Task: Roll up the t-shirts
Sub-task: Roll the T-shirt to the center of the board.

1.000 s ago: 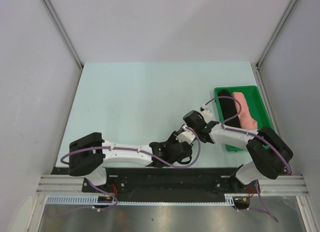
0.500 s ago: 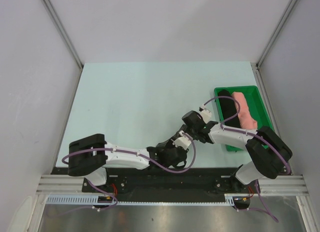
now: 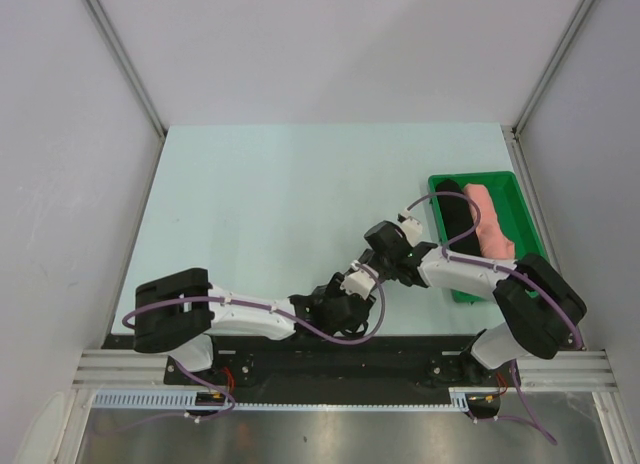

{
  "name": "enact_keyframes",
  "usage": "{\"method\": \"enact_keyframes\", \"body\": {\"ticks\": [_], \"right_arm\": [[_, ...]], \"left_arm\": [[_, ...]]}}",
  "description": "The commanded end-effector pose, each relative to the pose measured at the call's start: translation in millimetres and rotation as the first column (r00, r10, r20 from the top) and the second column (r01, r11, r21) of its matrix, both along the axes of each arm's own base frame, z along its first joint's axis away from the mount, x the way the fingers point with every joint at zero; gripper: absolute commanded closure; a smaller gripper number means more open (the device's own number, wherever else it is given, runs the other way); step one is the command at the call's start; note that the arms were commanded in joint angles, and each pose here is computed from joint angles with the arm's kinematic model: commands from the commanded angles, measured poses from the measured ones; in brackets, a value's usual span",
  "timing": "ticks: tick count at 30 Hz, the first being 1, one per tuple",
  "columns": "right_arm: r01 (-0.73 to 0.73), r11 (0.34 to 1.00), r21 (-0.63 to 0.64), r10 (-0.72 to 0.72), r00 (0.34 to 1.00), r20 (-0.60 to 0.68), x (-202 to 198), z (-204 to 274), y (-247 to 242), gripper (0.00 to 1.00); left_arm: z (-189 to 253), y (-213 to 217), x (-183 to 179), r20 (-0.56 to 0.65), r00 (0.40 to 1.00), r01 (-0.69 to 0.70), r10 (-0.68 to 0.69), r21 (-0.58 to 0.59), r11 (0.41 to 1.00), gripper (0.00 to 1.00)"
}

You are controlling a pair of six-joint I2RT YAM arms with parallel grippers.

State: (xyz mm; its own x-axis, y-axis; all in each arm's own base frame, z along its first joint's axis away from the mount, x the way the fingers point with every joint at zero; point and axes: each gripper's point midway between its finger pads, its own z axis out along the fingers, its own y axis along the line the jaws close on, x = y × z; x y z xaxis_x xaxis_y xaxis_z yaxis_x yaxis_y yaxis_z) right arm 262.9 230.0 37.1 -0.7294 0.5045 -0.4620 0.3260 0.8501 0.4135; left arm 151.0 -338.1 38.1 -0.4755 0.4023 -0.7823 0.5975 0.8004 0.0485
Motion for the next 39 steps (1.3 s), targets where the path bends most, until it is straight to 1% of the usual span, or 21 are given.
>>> {"method": "enact_keyframes", "body": {"ticks": [1, 4, 5, 6, 8, 9, 11, 12, 14, 18, 20, 25, 29, 32, 37, 39], "right_arm": [[-0.023, 0.999, -0.03, 0.022, 0.999, -0.043, -12.8, -2.1, -8.0, 0.74], [-0.017, 1.0, -0.012, 0.017, 1.0, -0.026, -9.6, 6.0, -8.8, 0.71], [-0.018, 1.0, -0.003, 0.018, 1.0, -0.015, -8.4, 10.8, -8.9, 0.68], [-0.011, 1.0, 0.006, 0.011, 1.0, -0.008, -5.8, 14.6, -10.9, 0.61], [-0.004, 1.0, 0.022, 0.004, 1.0, 0.005, -2.3, 21.5, -13.8, 0.56], [-0.001, 0.999, 0.038, 0.0, 1.0, 0.025, 0.0, 30.4, -15.0, 0.49], [0.015, 0.998, 0.056, -0.018, 0.999, 0.04, 5.3, 38.4, -20.7, 0.43], [0.019, 0.997, 0.069, -0.023, 0.998, 0.057, 7.3, 46.4, -23.6, 0.38], [0.04, 0.996, 0.083, -0.047, 0.996, 0.075, 12.4, 55.1, -31.6, 0.35], [0.069, 0.994, 0.085, -0.078, 0.992, 0.101, 12.2, 70.3, -48.1, 0.34], [0.074, 0.994, 0.083, -0.084, 0.989, 0.124, 10.6, 78.9, -53.1, 0.34], [0.061, 0.997, 0.036, -0.065, 0.99, 0.124, -4.1, 80.1, -59.7, 0.35], [0.041, 0.997, 0.059, -0.048, 0.989, 0.138, -16.4, 81.6, -55.2, 0.35], [0.003, 0.998, 0.064, -0.011, 0.991, 0.136, -26.9, 74.3, -46.0, 0.35], [-0.047, 0.997, 0.067, 0.04, 0.994, 0.105, -44.2, 57.0, -24.3, 0.36], [-0.047, 0.995, 0.083, 0.039, 0.995, 0.091, -46.2, 51.1, -16.2, 0.36]], "left_arm": [[-23.7, 25.9, -10.3, -0.068, 0.998, -0.013, 0.018, 0.069, 0.998, 0.34], [-28.4, 28.0, -11.5, -0.076, 0.997, -0.011, 0.016, 0.074, 0.997, 0.34], [-28.4, 27.5, -11.6, -0.076, 0.997, -0.009, 0.014, 0.072, 0.997, 0.34], [-30.0, 28.6, -12.4, -0.079, 0.997, -0.007, 0.012, 0.073, 0.997, 0.34], [-31.2, 29.7, -12.5, -0.077, 0.997, -0.004, 0.009, 0.075, 0.997, 0.35], [-32.4, 30.1, -13.0, -0.08, 0.997, -0.002, 0.008, 0.076, 0.997, 0.35], [-33.6, 30.5, -13.8, -0.081, 0.997, 0.004, 0.002, 0.074, 0.997, 0.36], [-33.7, 29.9, -14.4, -0.083, 0.997, 0.007, -0.002, 0.069, 0.998, 0.37], [-34.7, 30.2, -16.4, -0.097, 0.995, 0.018, -0.012, 0.067, 0.998, 0.37], [-37.6, 32.9, -14.7, -0.131, 0.991, 0.019, -0.011, 0.061, 0.998, 0.37], [-32.9, 26.8, -14.2, -0.149, 0.988, 0.027, -0.025, 0.009, 1.0, 0.38], [-26.6, 28.5, -7.1, -0.2, 0.979, 0.024, -0.032, -0.042, 0.999, 0.39], [-25.2, 26.1, -9.5, -0.264, 0.962, 0.054, -0.072, -0.074, 0.996, 0.39], [-24.5, 27.2, -7.5, -0.296, 0.952, 0.052, -0.078, -0.094, 0.994, 0.39], [-26.9, 31.6, -5.6, -0.36, 0.929, 0.04, -0.081, -0.12, 0.992, 0.4], [-27.7, 32.9, -4.1, -0.384, 0.92, 0.029, -0.079, -0.134, 0.991, 0.4]]}}
